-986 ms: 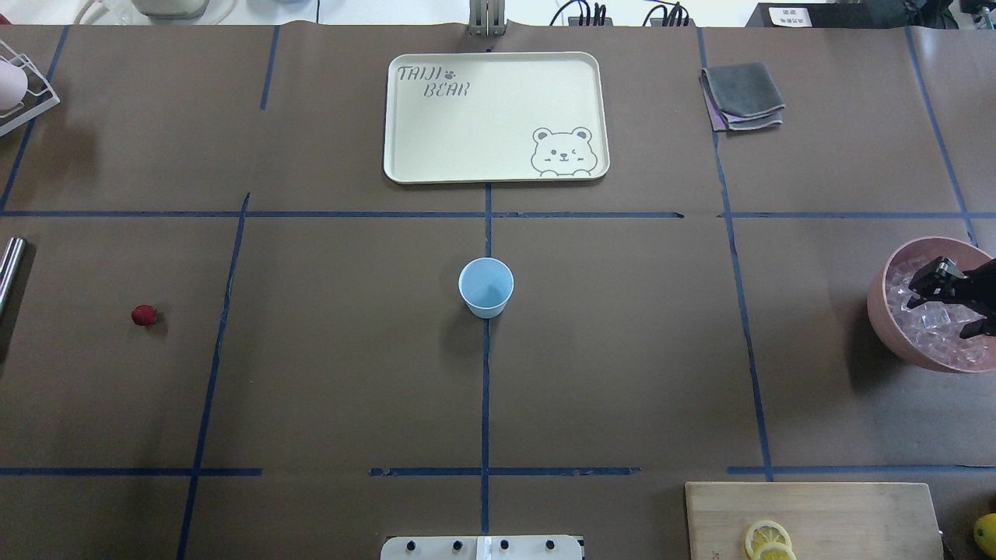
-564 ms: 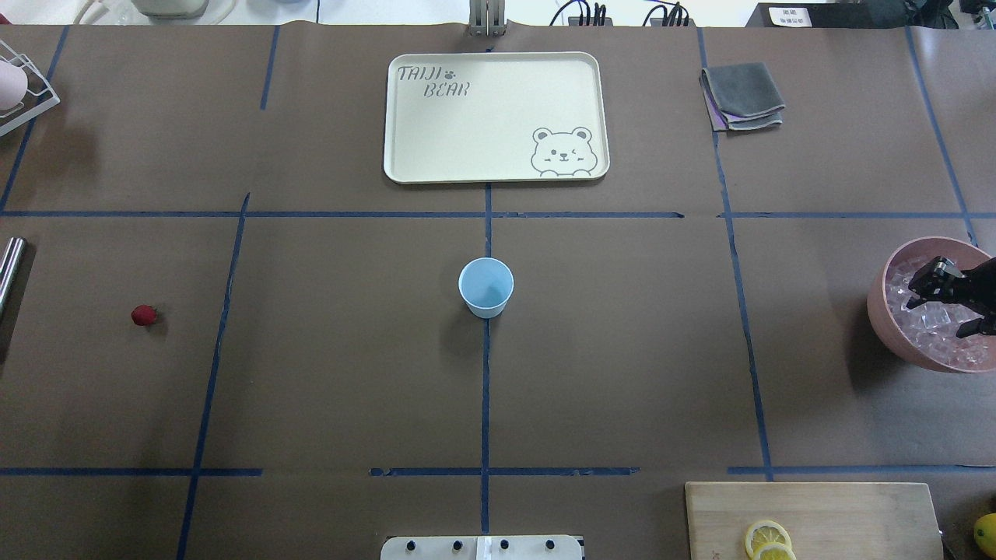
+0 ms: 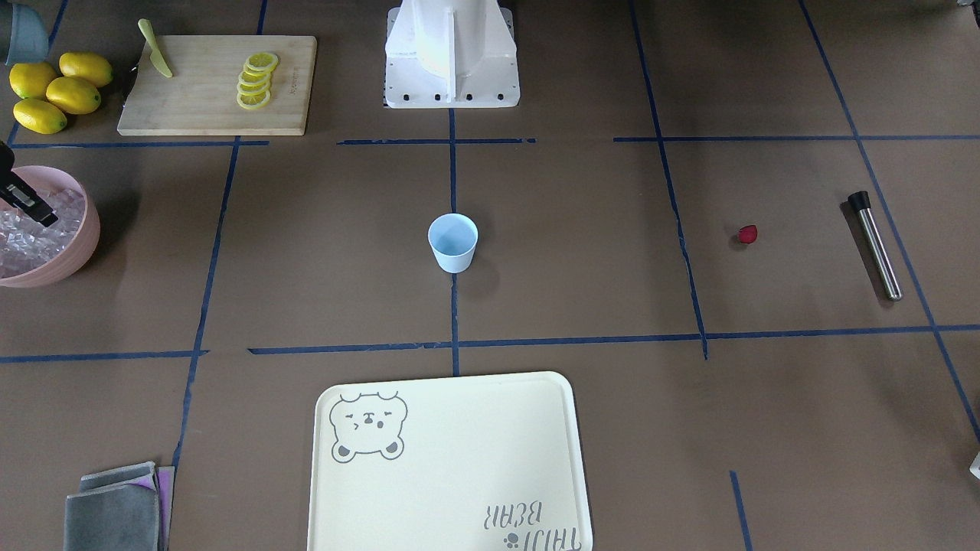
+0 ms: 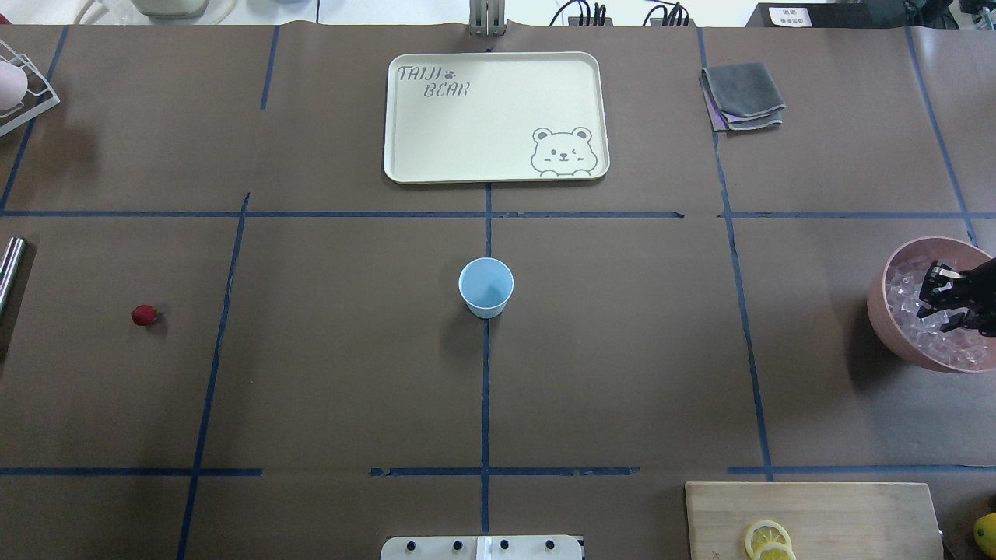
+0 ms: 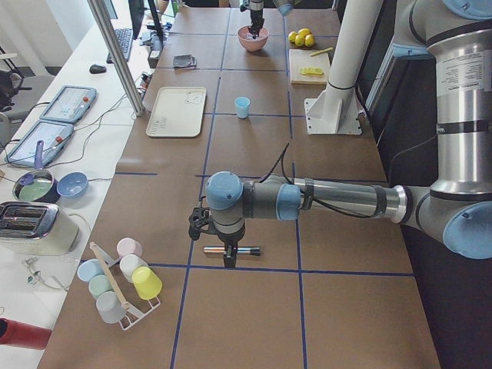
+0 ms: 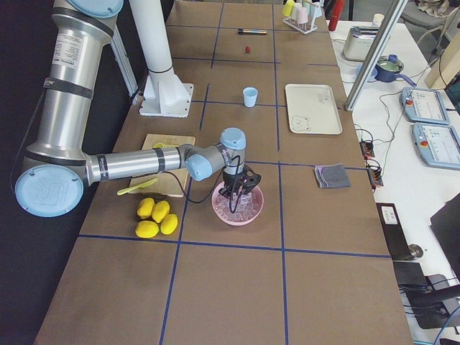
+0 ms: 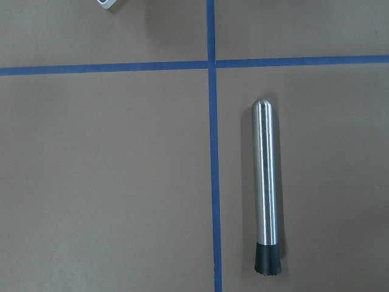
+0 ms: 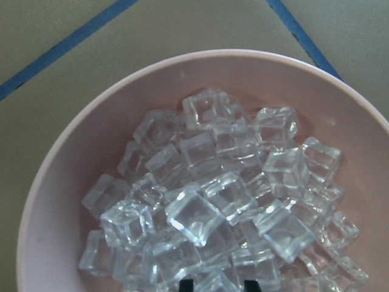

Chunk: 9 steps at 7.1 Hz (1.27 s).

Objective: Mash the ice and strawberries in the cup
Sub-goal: 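Carry the ice cube with the right gripper over the light-blue cup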

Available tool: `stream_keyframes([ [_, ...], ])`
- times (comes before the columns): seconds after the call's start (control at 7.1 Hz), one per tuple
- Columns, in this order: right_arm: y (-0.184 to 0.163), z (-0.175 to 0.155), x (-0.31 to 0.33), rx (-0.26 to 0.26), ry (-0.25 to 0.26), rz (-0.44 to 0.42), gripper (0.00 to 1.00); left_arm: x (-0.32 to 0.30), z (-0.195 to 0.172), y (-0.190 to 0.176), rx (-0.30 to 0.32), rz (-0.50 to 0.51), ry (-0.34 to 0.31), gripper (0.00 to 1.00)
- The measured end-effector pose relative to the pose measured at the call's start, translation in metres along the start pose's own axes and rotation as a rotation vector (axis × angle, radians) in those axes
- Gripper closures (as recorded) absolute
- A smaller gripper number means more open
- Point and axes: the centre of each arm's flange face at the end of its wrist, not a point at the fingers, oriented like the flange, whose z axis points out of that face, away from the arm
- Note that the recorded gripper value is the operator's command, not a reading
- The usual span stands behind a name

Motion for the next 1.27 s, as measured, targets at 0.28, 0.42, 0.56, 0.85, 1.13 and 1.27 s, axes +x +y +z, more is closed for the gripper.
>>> stream_keyframes([
  [0.28, 0.002, -0.005, -0.004, -0.002, -0.012, -0.005, 0.99, 0.001, -0.001, 0.000, 0.002, 0.001, 0.000, 0.00],
  [0.42, 0.004, -0.014, -0.008, 0.001, -0.030, -0.011, 0.99, 0.001, -0.002, 0.000, 0.003, 0.002, 0.000, 0.00],
  [0.56, 0.008, -0.028, -0.017, 0.011, -0.061, -0.023, 0.98, 0.002, -0.002, 0.000, 0.003, 0.003, 0.000, 0.00],
  [0.85, 0.021, -0.065, -0.066, 0.026, -0.163, -0.046, 0.97, 0.003, -0.003, 0.000, 0.005, 0.005, 0.000, 0.00],
  [1.13, 0.060, -0.097, -0.158, -0.011, -0.294, -0.034, 0.97, 0.005, -0.005, -0.001, 0.010, 0.011, 0.001, 0.00],
  [1.27, 0.093, -0.110, -0.204, -0.053, -0.348, -0.032, 0.97, 0.005, -0.005, -0.001, 0.011, 0.013, 0.001, 0.00],
])
